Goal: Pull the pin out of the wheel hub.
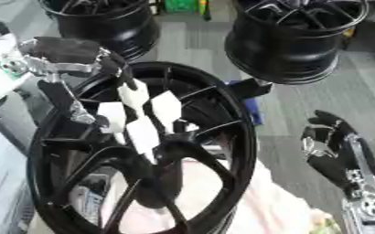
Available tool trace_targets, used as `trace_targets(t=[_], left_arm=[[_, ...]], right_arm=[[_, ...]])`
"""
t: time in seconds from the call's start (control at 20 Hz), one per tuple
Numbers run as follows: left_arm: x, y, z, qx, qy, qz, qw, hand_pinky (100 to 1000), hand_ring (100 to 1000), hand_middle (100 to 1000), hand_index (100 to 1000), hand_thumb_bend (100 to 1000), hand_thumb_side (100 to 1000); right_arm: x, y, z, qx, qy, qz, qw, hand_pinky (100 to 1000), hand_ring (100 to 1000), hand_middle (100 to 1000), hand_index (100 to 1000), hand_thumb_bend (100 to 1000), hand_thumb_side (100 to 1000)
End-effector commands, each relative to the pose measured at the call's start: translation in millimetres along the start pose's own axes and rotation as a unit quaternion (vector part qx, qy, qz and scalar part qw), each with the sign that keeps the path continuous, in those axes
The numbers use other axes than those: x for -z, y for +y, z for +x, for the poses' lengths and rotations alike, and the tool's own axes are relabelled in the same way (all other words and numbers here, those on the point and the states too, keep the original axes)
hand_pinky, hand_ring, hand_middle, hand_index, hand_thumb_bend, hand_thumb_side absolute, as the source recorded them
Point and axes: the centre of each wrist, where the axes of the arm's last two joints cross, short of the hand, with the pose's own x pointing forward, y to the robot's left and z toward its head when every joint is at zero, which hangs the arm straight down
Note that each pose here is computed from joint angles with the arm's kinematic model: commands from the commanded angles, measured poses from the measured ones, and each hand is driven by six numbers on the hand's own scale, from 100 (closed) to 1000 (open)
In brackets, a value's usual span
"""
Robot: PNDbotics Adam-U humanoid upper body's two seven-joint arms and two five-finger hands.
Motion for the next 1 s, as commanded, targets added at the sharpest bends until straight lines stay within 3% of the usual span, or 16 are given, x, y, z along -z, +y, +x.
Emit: trace_targets(t=[0.05, 0.35, 1.0], left_arm=[[-5.7, -3.5, -1.0, 0.118, -0.122, -0.195, 0.966, 729, 592, 640, 809, 429, 450], [-10.2, -3.6, 3.1, 0.116, -0.129, -0.194, 0.965, 724, 590, 641, 806, 447, 503], [-25.2, -3.2, 7.4, 0.123, -0.120, -0.203, 0.964, 698, 553, 599, 779, 427, 437]], right_arm=[[3.9, -6.6, 5.3, -0.011, -0.011, 0.001, 1.000, 745, 686, 714, 830, 100, 175], [4.0, -7.4, 5.2, -0.013, -0.011, 0.001, 1.000, 745, 686, 713, 830, 100, 176], [3.6, -8.0, 4.4, -0.015, -0.009, 0.002, 1.000, 745, 686, 712, 830, 100, 179]])
